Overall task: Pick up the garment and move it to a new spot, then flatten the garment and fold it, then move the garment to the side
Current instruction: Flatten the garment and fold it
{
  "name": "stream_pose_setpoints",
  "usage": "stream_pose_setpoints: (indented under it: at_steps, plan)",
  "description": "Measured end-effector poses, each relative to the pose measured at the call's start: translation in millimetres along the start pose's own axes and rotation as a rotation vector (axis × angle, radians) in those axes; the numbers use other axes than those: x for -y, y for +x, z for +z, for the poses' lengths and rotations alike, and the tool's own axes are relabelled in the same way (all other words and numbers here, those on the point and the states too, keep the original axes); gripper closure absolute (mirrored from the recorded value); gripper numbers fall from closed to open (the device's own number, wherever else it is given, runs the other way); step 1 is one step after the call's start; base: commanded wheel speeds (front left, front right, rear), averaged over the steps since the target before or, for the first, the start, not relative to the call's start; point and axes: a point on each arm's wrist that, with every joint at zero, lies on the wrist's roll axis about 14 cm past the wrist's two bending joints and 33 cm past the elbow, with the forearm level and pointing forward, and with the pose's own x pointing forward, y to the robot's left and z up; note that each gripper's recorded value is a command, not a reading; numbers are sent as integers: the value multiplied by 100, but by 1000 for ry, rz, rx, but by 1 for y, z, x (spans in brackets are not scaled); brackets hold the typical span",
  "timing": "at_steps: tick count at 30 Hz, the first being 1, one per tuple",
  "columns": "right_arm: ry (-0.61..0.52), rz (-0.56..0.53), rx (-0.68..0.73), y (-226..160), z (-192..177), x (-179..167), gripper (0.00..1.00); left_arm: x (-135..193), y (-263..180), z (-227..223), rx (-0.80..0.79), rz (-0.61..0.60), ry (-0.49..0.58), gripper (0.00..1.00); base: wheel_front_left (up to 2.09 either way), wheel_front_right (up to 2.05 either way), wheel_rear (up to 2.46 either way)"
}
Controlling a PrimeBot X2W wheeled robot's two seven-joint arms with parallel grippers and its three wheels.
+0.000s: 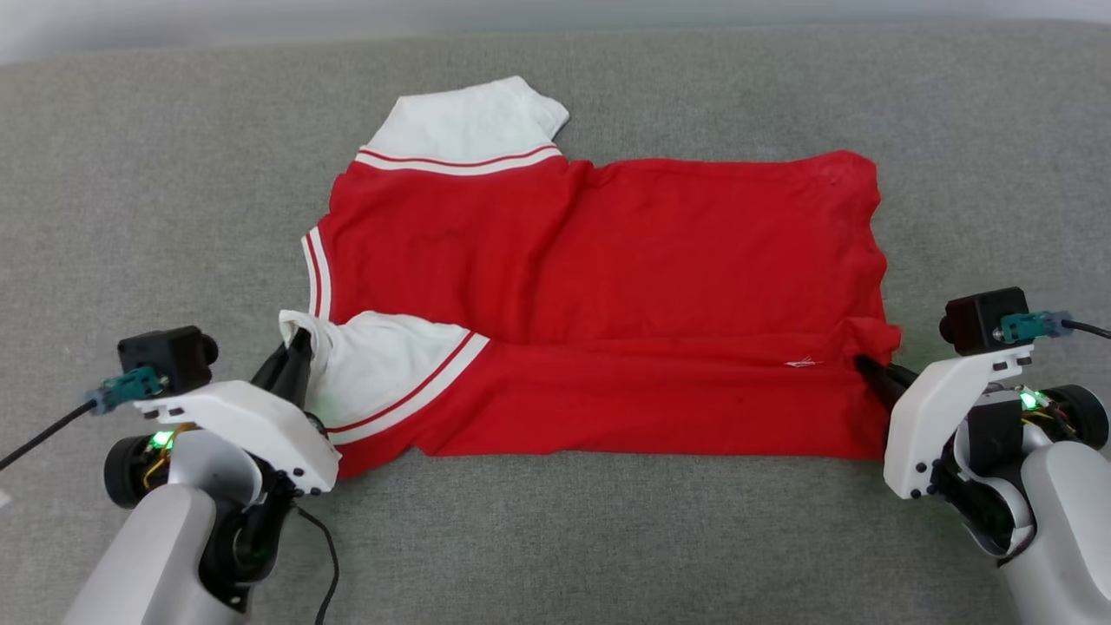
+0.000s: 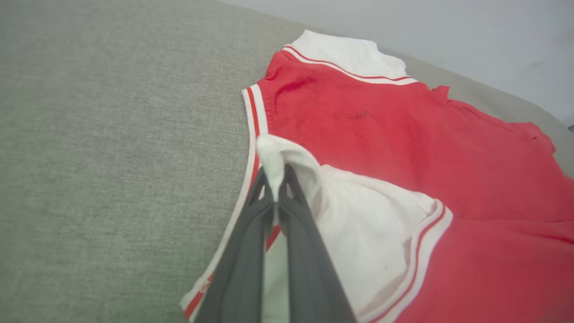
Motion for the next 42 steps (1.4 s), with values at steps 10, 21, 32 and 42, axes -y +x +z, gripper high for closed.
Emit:
stream_pose_setpoints:
  at_steps: [10,21,32,42]
  plan:
    - [10,33,79,8,3,-8,0,-7,17,-25,-76,-12,-45,0,0,0,0]
    - [1,17,539,-61,68,-5,0,-1,-18,20,-13,-71,64,0,0,0,0]
    - [-3,-61,795,-121,100,-4,0,3,-43,-4,-418,-118,157,0,0,0,0]
    - [31,-107,780,-116,90,-1,0,-20,-39,-74,-739,-48,81,57,0,0,0]
